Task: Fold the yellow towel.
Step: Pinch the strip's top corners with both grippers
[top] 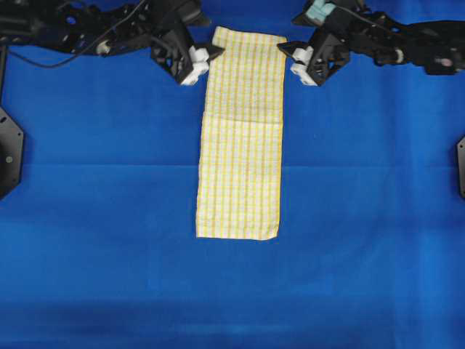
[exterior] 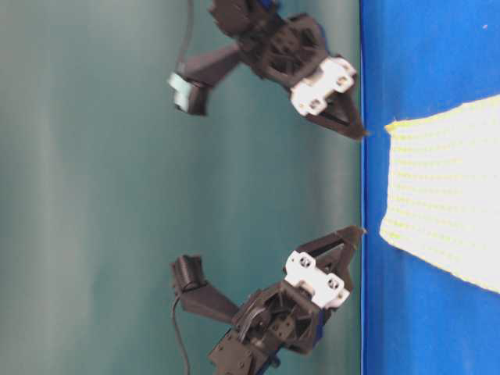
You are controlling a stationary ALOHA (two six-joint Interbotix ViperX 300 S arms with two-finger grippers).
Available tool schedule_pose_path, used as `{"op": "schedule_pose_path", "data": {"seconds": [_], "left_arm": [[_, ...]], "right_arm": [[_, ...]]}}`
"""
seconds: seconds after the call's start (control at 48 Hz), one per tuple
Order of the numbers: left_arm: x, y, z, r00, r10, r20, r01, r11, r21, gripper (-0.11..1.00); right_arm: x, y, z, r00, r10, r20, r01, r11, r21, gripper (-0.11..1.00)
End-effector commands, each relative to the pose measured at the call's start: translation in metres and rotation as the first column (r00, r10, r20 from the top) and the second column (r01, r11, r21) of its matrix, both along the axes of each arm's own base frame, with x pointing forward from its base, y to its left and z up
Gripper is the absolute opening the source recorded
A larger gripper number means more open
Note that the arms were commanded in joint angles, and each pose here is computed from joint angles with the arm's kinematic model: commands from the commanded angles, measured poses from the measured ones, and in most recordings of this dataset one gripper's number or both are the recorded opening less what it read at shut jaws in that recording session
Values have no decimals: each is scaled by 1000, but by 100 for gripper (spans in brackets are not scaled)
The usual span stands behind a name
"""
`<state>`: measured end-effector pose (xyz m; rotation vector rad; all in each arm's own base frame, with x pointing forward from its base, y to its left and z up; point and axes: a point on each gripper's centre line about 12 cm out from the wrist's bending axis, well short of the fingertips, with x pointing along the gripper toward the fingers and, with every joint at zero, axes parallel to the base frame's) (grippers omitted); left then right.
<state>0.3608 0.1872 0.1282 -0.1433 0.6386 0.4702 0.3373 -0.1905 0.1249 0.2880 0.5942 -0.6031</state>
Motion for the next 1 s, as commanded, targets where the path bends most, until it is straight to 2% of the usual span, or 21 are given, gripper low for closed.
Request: {"op": "schedule_pose_path", "data": {"seconds": [0.0, 0.146, 0.375, 0.708, 0.771, 0.833, 0.979], "left_arm": [[6, 12, 9, 999, 18, 51, -20, 999, 32, 74], [7, 18, -8, 998, 31, 58, -34, 999, 41, 74], [9, 23, -37, 998, 48, 38, -49, 998, 28, 74], [12, 26, -54, 998, 61, 20, -61, 998, 7, 71], [12, 26, -54, 998, 61, 20, -61, 998, 7, 65], [11, 25, -55, 998, 62, 17, -62, 998, 5, 50], [10, 23, -57, 998, 59, 12, -59, 998, 2, 13]], "right_arm": [[9, -8, 5, 999, -27, 39, 28, 1000, -12, 71], [14, -15, -12, 998, -62, 28, 62, 998, 9, 72], [17, -19, -34, 995, -103, 5, 103, 994, 43, 72], [20, -20, -42, 993, -122, 0, 122, 991, 61, 70], [23, -19, -42, 993, -117, 4, 117, 991, 59, 68], [24, -19, -42, 994, -113, 3, 113, 992, 58, 60], [27, -16, -41, 995, -98, 2, 97, 994, 49, 26]]}}
